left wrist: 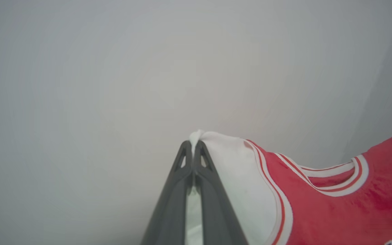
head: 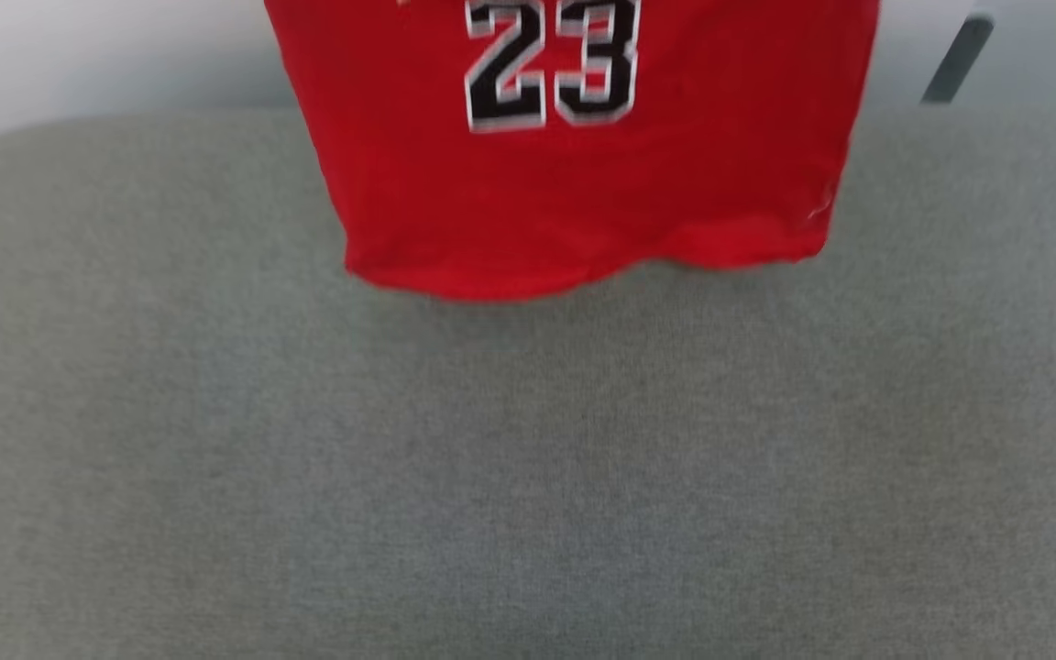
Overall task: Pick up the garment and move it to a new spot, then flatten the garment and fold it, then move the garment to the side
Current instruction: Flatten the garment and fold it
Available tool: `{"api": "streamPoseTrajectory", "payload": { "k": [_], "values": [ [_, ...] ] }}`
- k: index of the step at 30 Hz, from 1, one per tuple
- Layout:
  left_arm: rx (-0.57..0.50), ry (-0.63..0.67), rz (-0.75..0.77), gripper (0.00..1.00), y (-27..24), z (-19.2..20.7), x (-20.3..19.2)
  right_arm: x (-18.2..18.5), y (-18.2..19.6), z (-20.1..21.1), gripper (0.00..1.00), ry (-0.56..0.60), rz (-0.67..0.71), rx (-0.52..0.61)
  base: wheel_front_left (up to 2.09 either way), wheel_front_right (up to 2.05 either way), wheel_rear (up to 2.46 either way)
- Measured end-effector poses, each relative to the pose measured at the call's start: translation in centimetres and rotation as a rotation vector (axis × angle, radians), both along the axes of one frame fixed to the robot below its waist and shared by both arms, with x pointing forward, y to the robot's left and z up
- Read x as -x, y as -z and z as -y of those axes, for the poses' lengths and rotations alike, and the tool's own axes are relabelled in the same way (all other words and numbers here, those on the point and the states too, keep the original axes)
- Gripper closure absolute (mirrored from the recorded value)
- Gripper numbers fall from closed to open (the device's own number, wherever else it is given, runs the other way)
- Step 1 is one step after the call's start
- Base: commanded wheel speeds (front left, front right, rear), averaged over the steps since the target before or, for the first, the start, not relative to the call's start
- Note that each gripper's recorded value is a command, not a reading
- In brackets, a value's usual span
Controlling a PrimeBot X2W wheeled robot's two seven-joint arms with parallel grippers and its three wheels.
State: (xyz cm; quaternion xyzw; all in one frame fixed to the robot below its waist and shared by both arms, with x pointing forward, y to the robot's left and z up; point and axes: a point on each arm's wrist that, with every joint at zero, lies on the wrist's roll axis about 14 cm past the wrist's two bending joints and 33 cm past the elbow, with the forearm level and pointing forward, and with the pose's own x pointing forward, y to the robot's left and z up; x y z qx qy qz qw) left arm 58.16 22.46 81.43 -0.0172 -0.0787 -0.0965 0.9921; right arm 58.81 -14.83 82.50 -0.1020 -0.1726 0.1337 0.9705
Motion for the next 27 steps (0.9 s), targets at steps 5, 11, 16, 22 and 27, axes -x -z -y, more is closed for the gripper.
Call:
{"api": "streamPoseTrajectory", "payload": {
  "k": [5,11,16,22,27],
  "values": [
    [-0.009,-0.007,0.159,1.00,-3.0,0.2,-3.0,-2.6,-2.6,0.7,1.00,0.022,0.193,0.040,0.00,0.00,0.00],
    [0.020,0.023,0.364,1.00,-5.6,2.1,-6.7,-6.3,-3.9,2.9,1.00,0.104,0.375,0.105,0.00,0.00,0.00],
    [0.067,0.055,0.419,1.00,-3.3,3.5,-10.5,-9.2,-2.7,2.9,1.00,0.145,0.474,0.184,0.00,0.00,0.00],
    [0.109,0.064,0.407,1.00,3.8,3.6,-15.2,-14.1,5.5,1.1,1.00,0.139,0.449,0.258,0.00,0.00,0.00],
    [0.145,0.039,0.227,1.00,15.0,2.8,-18.8,-18.4,17.6,-0.3,1.00,0.096,0.260,0.254,0.00,0.00,0.00]
  ]
}}
